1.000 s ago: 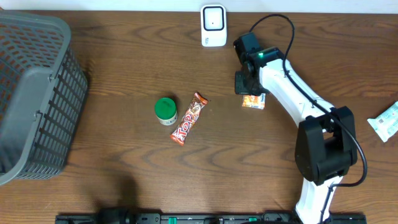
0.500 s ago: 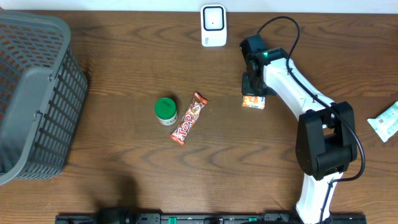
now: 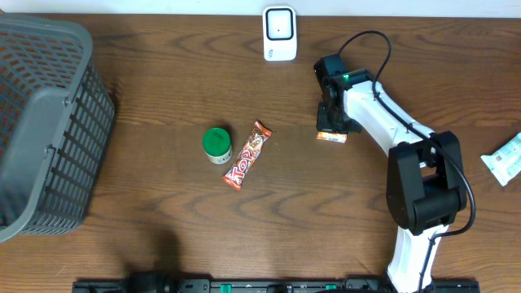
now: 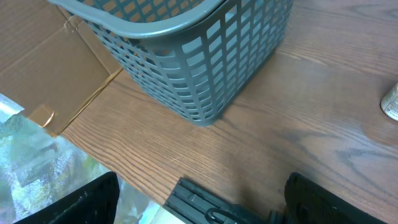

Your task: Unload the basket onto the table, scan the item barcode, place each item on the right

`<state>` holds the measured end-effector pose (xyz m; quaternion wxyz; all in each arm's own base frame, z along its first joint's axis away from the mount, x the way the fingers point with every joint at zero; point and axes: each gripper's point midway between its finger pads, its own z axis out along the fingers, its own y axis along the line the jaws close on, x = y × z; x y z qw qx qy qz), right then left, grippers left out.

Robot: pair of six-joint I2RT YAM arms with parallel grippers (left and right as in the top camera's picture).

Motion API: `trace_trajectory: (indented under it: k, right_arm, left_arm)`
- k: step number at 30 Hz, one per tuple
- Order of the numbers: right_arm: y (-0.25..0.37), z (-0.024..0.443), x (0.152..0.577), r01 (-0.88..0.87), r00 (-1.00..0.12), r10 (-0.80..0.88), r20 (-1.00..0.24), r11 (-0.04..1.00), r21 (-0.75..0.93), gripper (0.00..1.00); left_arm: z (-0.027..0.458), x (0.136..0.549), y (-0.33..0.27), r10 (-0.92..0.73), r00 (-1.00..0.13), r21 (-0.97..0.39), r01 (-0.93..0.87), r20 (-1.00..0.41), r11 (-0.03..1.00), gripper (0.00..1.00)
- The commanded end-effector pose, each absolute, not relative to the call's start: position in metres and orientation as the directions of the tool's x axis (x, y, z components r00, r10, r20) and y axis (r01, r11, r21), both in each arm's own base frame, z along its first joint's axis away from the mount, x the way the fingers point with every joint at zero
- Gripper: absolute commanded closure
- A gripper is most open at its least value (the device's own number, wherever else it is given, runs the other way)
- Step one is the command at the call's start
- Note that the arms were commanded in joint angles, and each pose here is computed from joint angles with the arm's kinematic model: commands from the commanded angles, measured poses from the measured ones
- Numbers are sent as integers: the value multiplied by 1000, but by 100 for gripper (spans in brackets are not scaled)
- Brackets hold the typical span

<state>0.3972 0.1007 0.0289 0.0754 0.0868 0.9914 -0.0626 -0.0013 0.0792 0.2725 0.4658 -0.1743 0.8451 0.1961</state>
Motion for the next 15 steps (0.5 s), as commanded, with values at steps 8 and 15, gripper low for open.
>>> trace_trajectory:
  k: [8,15]
  right_arm:
    - [100,12,387,197,-975,185,-121,976,-97,99]
    - [100,34,390,200,-974,187,-129,975,-93,99]
  left_arm:
    - [259,-14,80,-121,-556,195,-475,-822,858,15]
    - [259,-14,80,-120,-557,196,-474,-822,858,14]
